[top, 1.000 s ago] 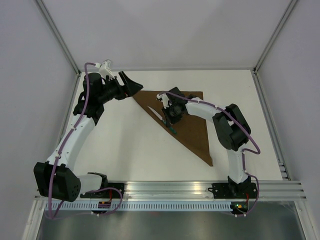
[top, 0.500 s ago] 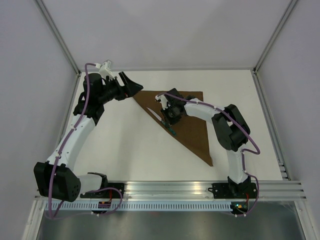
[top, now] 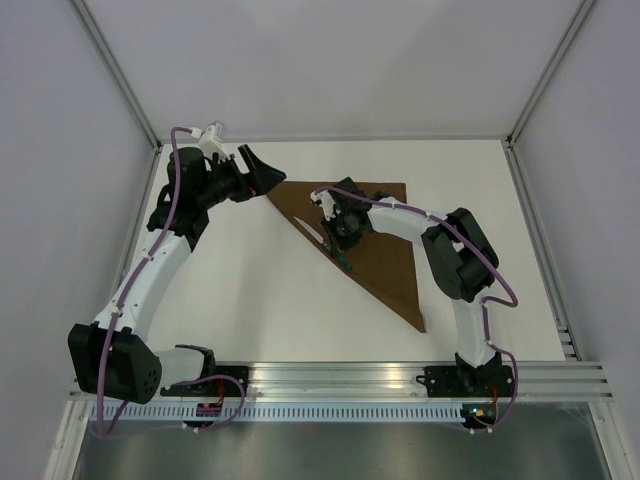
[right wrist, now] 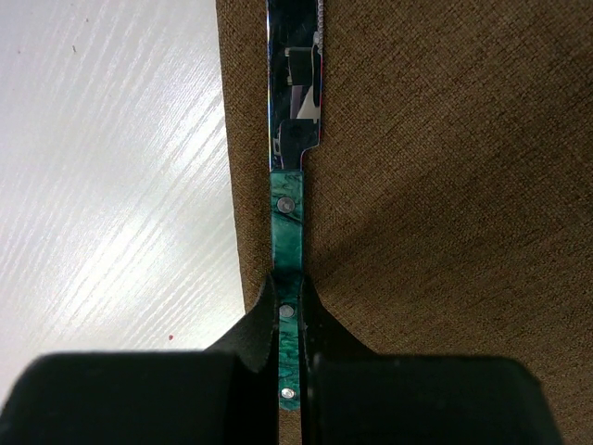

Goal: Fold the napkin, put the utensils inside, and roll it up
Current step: Place the utensil onto the napkin

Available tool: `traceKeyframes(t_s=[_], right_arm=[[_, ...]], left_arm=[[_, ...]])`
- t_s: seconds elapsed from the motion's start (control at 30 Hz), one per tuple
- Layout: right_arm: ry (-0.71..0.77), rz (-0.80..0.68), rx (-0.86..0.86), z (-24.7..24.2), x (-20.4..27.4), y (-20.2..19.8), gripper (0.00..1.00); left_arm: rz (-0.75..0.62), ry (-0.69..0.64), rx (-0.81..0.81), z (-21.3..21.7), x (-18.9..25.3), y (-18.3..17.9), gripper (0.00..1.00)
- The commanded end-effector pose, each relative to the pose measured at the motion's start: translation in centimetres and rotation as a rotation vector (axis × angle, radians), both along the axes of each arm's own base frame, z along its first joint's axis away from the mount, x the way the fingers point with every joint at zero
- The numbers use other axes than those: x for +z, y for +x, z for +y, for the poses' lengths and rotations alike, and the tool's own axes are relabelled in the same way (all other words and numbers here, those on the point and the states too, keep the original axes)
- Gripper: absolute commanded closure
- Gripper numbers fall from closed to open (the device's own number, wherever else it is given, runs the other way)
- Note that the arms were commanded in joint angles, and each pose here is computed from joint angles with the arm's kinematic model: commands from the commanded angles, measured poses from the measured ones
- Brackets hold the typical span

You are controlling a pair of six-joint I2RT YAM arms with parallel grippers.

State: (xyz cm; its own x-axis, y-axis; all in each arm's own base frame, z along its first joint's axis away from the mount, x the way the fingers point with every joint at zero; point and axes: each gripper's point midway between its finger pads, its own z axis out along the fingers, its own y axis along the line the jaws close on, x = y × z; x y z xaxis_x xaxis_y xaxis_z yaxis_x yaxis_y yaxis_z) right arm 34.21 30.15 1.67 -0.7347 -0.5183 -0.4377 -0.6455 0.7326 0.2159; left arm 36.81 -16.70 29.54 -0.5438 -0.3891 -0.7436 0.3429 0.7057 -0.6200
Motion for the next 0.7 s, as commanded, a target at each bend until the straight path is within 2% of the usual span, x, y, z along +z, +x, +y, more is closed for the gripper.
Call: traceKeyframes(t_s=[0.0, 0.1, 0.27, 0.4, 0.67], right_arm=[[-0.018, 0.014, -0.012, 0.2, -0.7, -0.1, 1.0], [-0.019, 0.019, -0.01, 0.2, -0.8, -0.3, 0.99], [-0.008, 0.017, -0.012, 0.4, -0.3, -0.2, 0.78], [-0.002, 0.015, -0.01, 0.5, 0.3, -0.1, 0.68], [0.052, -0.028, -0.009, 1.5, 4.3, 0.6, 0.6]], left_arm=[[-0.039, 0.029, 0.011, 0.4, 0.5, -0.2, 0.09], [-0.044, 0.029, 0.018, 0.4, 0.7, 0.0, 0.07], [-0.05, 0.024, 0.023, 0.5, 1.1, 0.2, 0.01], [-0.085, 0.018, 0.033, 0.8, 2.1, 0.4, 0.0], [-0.178, 0.002, -0.018, 0.6, 5.0, 0.7, 0.0]])
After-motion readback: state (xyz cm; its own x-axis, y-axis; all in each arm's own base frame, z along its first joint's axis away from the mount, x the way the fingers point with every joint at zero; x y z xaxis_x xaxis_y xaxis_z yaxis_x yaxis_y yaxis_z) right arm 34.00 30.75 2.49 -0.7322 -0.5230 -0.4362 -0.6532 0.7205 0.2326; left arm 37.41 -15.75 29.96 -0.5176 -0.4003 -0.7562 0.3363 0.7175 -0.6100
